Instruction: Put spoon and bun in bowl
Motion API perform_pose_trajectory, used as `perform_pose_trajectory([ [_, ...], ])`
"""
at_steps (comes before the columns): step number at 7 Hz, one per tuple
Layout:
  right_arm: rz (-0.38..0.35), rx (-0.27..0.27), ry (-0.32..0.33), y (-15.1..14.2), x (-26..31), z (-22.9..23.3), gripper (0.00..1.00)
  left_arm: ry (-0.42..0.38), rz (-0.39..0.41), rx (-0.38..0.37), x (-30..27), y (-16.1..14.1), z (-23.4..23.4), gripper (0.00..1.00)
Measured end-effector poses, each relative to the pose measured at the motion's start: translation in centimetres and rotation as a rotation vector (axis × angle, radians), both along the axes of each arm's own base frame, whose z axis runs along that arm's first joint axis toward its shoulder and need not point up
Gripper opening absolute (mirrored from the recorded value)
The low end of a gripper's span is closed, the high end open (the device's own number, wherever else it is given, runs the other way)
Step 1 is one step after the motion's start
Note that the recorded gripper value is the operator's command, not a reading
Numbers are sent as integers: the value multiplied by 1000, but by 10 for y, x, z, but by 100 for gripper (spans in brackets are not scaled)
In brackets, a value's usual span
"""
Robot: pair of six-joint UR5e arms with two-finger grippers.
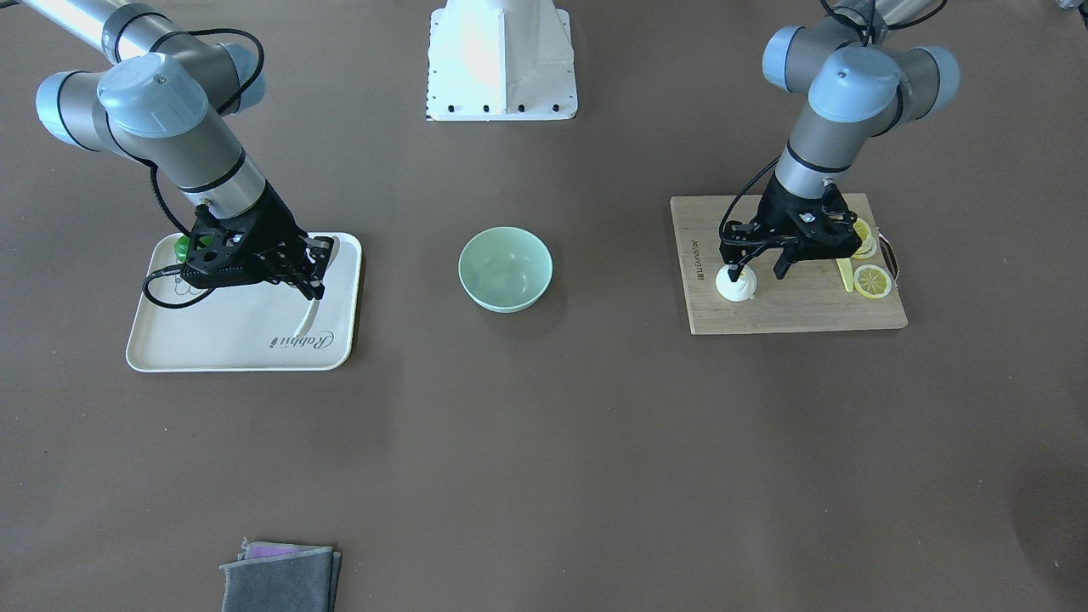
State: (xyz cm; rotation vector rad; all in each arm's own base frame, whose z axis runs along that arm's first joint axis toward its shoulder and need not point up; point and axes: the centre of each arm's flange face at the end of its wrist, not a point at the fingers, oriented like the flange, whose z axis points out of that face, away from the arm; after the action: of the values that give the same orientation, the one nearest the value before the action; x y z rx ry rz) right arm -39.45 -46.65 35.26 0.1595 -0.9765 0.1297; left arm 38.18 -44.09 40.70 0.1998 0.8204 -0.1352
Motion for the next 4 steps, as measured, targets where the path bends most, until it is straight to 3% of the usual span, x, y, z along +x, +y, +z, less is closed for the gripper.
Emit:
perform_pose_trajectory([
  [1, 1, 0, 0, -1, 1, 0, 0, -5, 10, 5, 11, 4, -1, 30],
  [2, 2, 0, -2, -1, 2, -1, 0, -8, 14, 6, 17, 4, -1, 0],
  [4, 6, 3, -17, -2, 0, -10, 0, 17, 17, 20, 23, 3, -18, 0],
])
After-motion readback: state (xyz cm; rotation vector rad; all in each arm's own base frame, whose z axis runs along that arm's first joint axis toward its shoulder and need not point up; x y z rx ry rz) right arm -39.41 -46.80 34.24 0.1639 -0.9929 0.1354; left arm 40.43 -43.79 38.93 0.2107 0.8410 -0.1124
